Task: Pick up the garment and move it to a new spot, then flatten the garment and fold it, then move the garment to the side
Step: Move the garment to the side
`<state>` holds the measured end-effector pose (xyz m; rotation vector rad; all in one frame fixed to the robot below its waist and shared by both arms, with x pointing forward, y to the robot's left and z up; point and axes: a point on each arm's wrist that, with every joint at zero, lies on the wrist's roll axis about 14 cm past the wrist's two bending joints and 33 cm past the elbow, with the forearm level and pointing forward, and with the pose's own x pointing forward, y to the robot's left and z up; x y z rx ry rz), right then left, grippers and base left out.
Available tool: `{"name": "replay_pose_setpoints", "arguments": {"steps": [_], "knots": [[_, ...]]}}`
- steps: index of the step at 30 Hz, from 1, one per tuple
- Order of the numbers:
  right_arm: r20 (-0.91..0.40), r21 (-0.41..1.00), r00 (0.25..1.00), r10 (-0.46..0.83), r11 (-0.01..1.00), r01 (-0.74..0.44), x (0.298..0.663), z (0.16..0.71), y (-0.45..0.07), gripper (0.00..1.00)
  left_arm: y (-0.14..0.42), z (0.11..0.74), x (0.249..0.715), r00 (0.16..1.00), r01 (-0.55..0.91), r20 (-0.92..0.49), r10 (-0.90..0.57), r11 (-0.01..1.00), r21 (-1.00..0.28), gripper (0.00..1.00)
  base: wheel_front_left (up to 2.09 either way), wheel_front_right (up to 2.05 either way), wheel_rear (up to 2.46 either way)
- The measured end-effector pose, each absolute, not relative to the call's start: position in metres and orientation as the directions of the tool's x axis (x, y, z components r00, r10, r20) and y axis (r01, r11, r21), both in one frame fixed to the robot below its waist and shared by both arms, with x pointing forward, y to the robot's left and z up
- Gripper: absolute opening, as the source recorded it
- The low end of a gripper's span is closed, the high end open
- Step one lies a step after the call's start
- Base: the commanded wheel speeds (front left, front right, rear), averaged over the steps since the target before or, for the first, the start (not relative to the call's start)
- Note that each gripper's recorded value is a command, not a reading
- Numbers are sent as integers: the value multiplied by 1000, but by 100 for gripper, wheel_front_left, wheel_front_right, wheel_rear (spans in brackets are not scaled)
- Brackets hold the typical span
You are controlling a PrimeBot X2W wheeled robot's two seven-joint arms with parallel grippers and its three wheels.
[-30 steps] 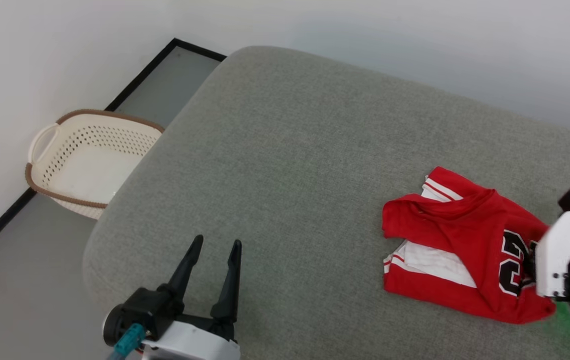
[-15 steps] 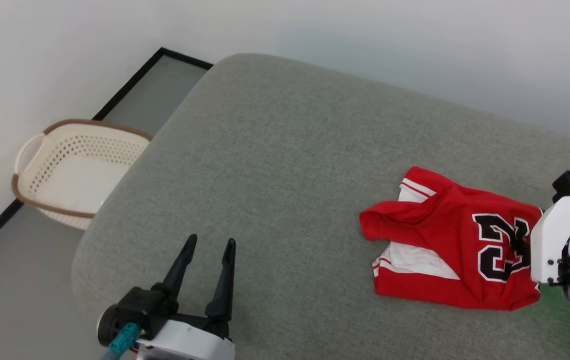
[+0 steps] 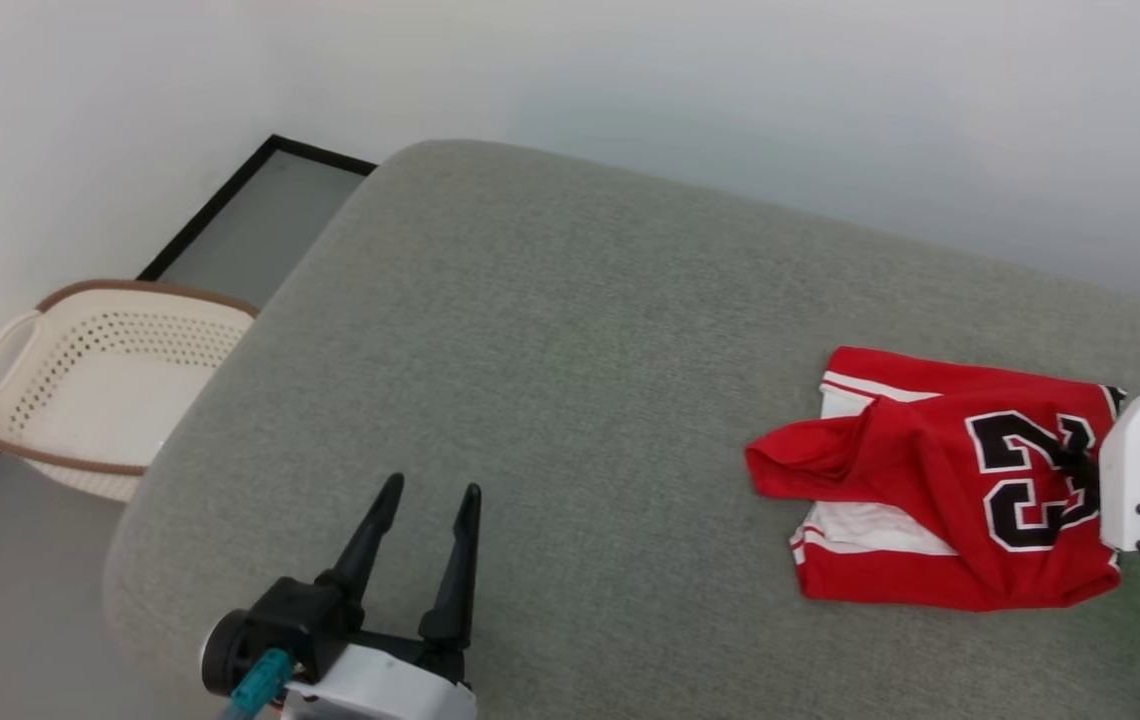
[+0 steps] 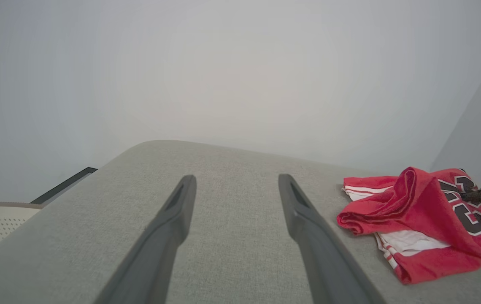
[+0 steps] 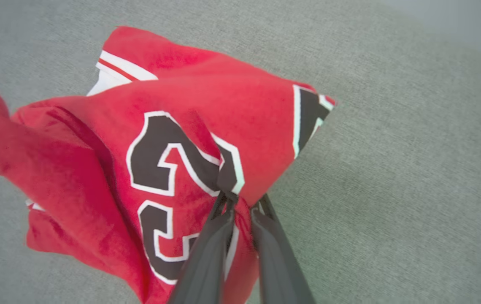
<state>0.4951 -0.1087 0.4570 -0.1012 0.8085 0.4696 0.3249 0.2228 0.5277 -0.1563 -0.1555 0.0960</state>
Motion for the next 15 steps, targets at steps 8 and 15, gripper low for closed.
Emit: {"name": "replay_pose_setpoints", "arguments": {"steps": [8, 15], "knots": [[-694, 61, 645, 320, 919, -390, 503, 469, -140, 0, 207, 533, 342, 986, -18, 160, 41, 990, -142, 100, 0, 0, 0], [-675, 35, 689, 264, 944, -327, 512, 476, -176, 0, 191, 538, 365, 984, 51, 174, -29, 991, -124, 100, 0, 0, 0]]}}
